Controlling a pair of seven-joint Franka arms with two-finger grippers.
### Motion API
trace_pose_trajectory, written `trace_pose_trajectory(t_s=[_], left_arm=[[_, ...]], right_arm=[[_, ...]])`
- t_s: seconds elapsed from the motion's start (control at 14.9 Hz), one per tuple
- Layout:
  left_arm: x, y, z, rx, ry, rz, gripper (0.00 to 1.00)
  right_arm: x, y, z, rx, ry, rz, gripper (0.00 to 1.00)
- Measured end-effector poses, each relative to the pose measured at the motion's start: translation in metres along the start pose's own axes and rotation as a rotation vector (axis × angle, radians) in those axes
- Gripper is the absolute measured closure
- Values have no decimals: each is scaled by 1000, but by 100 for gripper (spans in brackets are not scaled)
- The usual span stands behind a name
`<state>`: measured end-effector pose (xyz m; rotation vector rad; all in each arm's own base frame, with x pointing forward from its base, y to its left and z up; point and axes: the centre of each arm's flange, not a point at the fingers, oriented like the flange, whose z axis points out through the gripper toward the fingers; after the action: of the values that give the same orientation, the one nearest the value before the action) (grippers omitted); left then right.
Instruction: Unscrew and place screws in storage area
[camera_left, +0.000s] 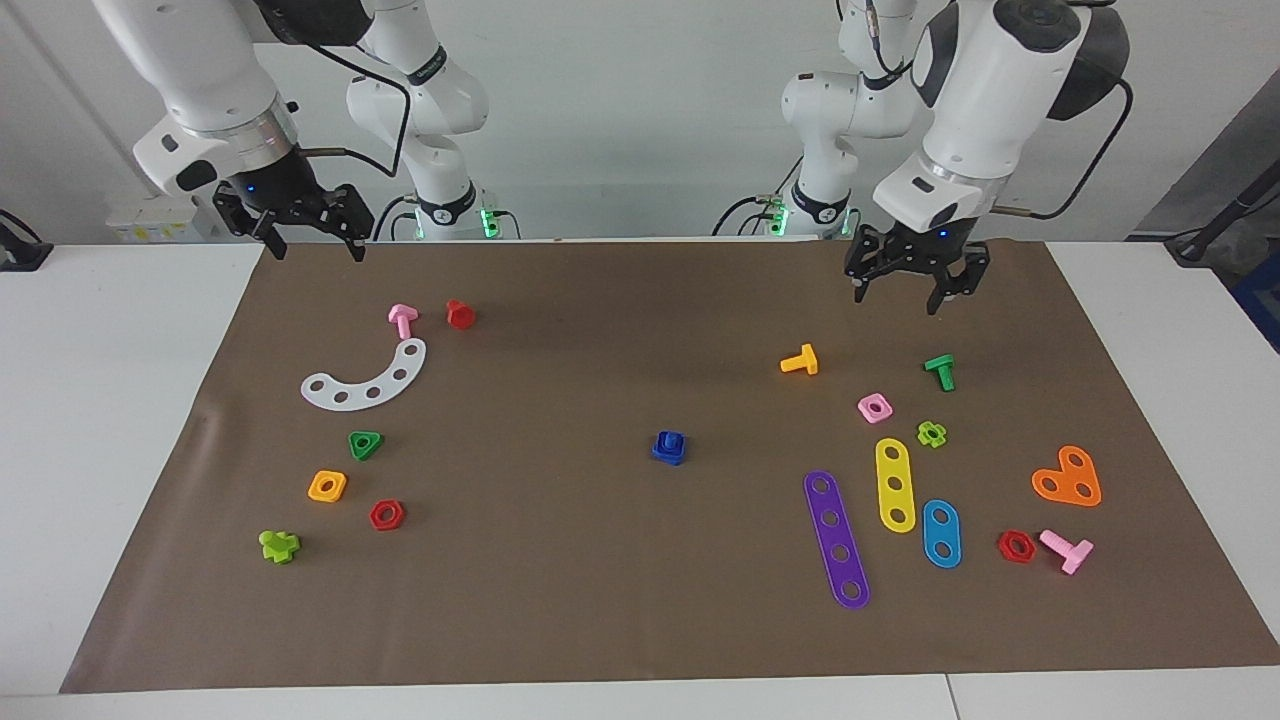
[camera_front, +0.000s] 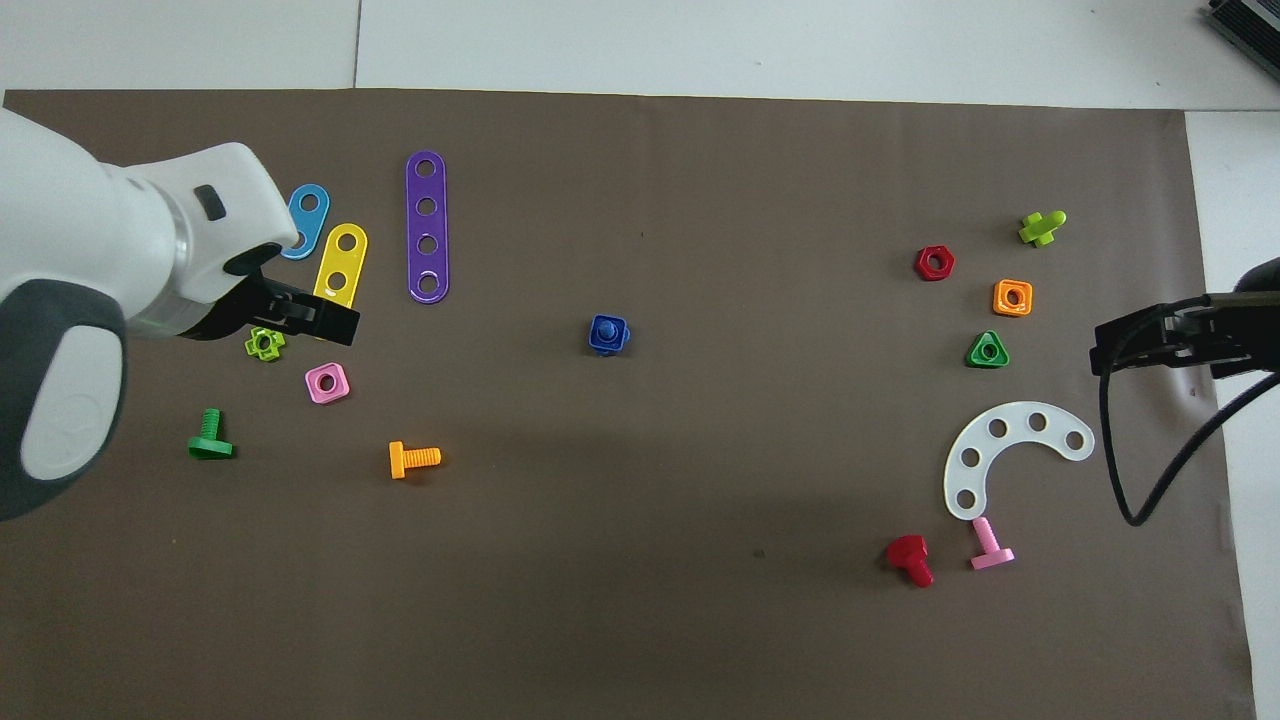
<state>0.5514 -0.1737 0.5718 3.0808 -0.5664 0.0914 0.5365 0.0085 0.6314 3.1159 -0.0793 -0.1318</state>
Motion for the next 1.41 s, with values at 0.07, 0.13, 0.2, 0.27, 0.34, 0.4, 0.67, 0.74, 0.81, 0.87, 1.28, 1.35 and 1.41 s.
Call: trace_pose_trajectory(t_s=[0.07,0.13,0.2,0.27,0.34,0.4,0.67,0.74,0.81,0.87,1.28,1.35,1.41], left_arm=[[7,17,14,-2,-4,24,4],[15,34,27,-4,-3,39,3],[22,52,41,-6,3,53,3],[29,69,54,-8,15,63,2],[36,85,67,-11,32,65,2],[41,101,79,-14,43,67,2],[56,142,128,-24,60,64,2],[60,152,145,-26,63,63,2],[63,161,162,-28,63,64,2],[65,171,178,-30,63,62,2],[80,195,231,-49,120,16,1],[81,197,234,-52,131,14,2],[82,198,237,-53,134,13,2]], right_arm=[[0,0,0,0,0,0,0],[0,0,0,0,0,0,0],[0,0,0,0,0,0,0],[0,0,0,0,0,0,0],[0,0,0,0,-1,0,0],[0,0,1,0,-2,0,0],[0,0,2,0,-5,0,0],[0,0,3,-1,-7,0,0],[-1,0,4,-1,-9,0,0],[-1,0,5,-1,-10,0,0],[-3,0,4,-1,-11,0,0],[-3,0,4,-1,-11,0,0],[-3,0,5,-1,-11,0,0]])
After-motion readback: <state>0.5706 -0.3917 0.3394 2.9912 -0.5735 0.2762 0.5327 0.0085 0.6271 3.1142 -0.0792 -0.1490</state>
